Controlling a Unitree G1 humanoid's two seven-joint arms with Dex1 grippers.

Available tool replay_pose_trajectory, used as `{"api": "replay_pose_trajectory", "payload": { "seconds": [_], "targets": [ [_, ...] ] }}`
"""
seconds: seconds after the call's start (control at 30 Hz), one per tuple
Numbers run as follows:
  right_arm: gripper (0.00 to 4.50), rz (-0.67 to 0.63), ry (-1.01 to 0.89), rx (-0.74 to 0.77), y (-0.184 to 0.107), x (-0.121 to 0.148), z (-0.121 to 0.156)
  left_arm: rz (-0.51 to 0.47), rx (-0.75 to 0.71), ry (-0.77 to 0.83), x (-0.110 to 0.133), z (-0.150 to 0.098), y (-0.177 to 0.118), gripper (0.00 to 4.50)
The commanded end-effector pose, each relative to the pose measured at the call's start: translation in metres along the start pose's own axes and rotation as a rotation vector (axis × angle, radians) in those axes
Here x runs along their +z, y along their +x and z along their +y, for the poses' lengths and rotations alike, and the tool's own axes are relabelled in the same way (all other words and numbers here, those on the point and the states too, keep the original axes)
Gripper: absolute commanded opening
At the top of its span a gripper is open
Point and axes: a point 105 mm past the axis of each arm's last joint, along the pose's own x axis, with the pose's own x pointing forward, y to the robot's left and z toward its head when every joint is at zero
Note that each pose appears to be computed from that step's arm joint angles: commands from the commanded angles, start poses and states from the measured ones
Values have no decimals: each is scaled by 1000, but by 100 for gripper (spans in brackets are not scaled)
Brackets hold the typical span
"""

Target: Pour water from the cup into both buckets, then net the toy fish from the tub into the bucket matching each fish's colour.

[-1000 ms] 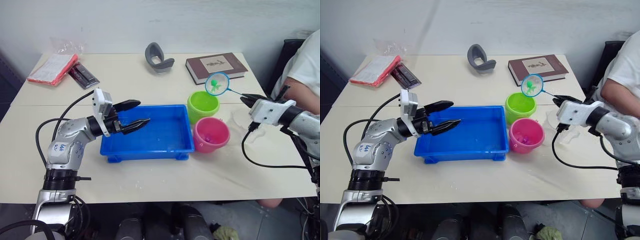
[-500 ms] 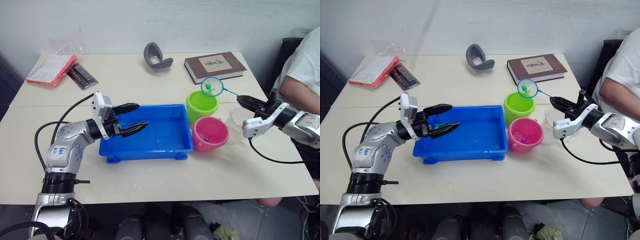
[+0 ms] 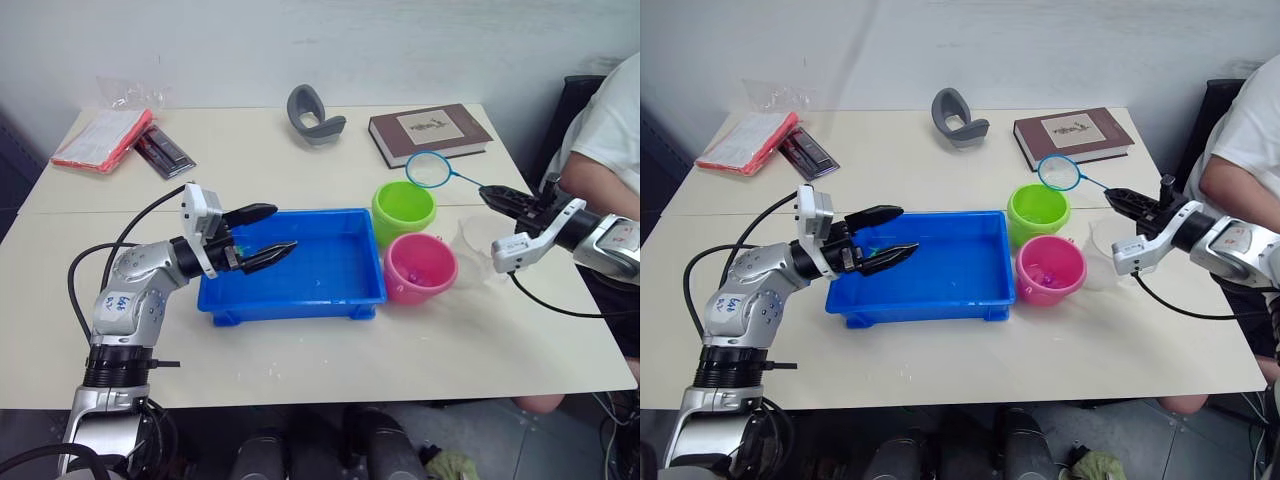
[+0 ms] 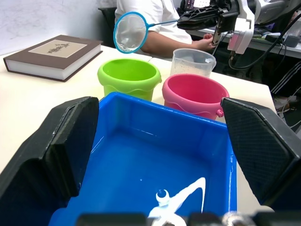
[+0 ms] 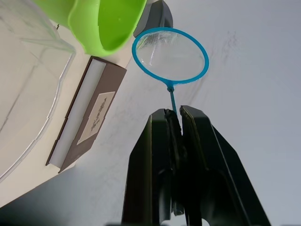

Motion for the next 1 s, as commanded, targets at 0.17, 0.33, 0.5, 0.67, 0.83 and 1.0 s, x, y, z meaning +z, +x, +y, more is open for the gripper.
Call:
{"api": "replay_pose_trajectory", "payload": {
  "seconds": [0.17,0.33,0.5,0.67,0.83,1.0],
  "targets": [
    [0,-192,688,-126,17,37,-61,7,83,106,16,8,-50,446],
    [0,-464,1198,113,28,102,-80,116,180,103,13,12,-103,446],
    [0,-525,1353,298,51,157,-79,219,338,106,11,18,-150,446],
    [0,-441,1394,536,60,185,-51,245,391,82,11,12,-165,446],
    [0,-396,1410,606,79,187,-50,279,396,30,6,2,-171,446],
    [0,-373,1365,647,100,197,-49,290,435,-3,6,3,-174,446]
  ]
}}
